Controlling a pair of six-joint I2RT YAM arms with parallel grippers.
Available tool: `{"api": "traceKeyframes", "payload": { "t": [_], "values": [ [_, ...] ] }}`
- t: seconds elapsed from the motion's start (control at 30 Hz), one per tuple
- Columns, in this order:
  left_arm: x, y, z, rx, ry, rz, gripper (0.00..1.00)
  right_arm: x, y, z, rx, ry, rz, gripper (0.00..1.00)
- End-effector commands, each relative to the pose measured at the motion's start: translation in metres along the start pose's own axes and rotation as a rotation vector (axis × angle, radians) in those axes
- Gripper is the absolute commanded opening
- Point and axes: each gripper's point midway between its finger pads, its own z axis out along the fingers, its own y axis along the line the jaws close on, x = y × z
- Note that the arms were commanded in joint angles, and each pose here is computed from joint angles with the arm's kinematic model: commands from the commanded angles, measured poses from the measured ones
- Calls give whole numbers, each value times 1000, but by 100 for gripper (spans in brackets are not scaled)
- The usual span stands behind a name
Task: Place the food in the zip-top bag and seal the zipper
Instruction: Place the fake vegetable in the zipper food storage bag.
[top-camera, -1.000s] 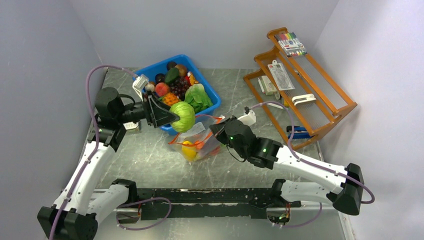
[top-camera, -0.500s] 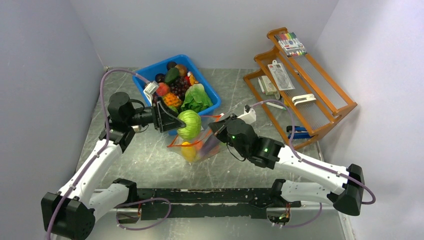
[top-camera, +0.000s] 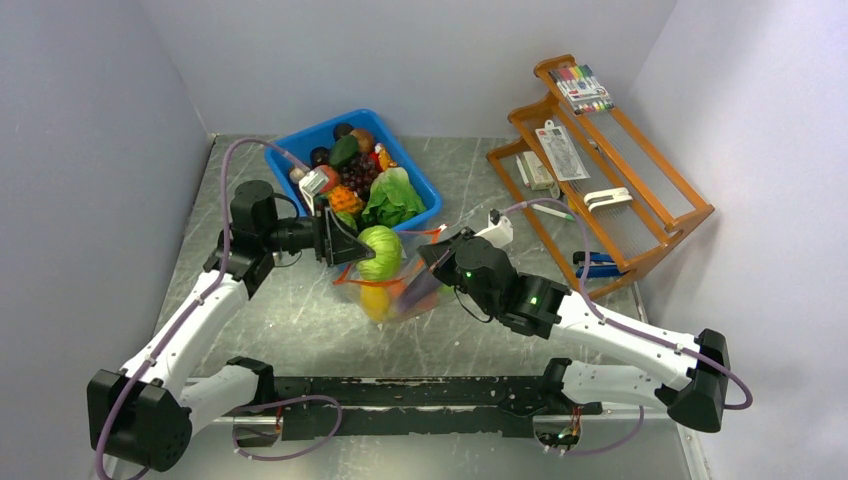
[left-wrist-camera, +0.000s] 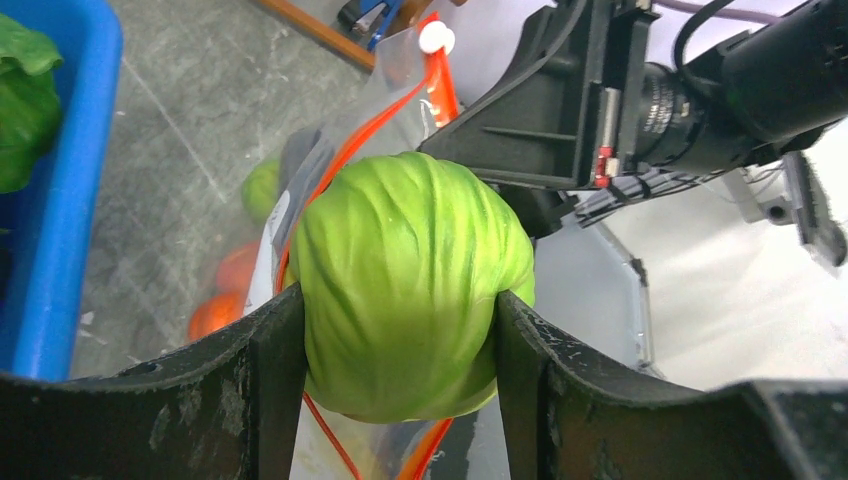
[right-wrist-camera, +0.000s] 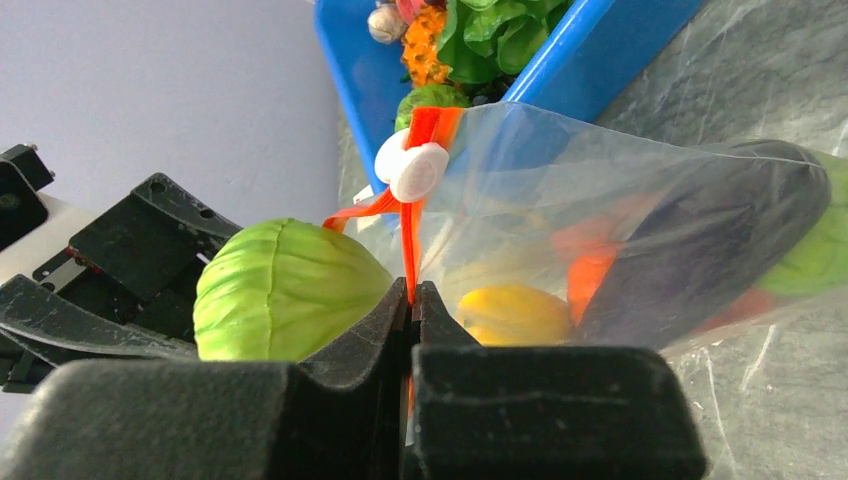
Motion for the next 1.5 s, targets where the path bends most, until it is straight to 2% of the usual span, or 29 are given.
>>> {"api": "traceKeyframes", "payload": {
  "t": [0.0, 0.13, 0.3, 0.47, 0.93, 1.23, 1.33, 1.47],
  "values": [
    [-9, 3, -2, -63, -7, 106, 37, -7, 15, -4, -44, -13, 38, 0],
    [-1, 19, -1, -95, 40, 134, 38, -5, 15, -4, -59, -9, 51, 0],
    [3, 12, 7, -37, 78, 128, 41, -5, 16, -4, -56, -6, 48, 0],
    [4, 13, 13, -67, 109, 143, 45, -4, 17, -3, -57, -5, 48, 0],
    [-12, 0, 6, -115, 63, 196, 82, -2, 17, 0, -52, 0, 36, 0],
    [-21, -12, 3, -105, 34, 222, 87, -1, 19, 1, -61, 5, 39, 0],
    [-20, -14, 2, -96, 29, 229, 96, 0, 19, 1, -61, 7, 36, 0],
    [-21, -17, 1, -90, 15, 236, 98, -2, 19, -1, -63, 3, 42, 0]
  ]
}}
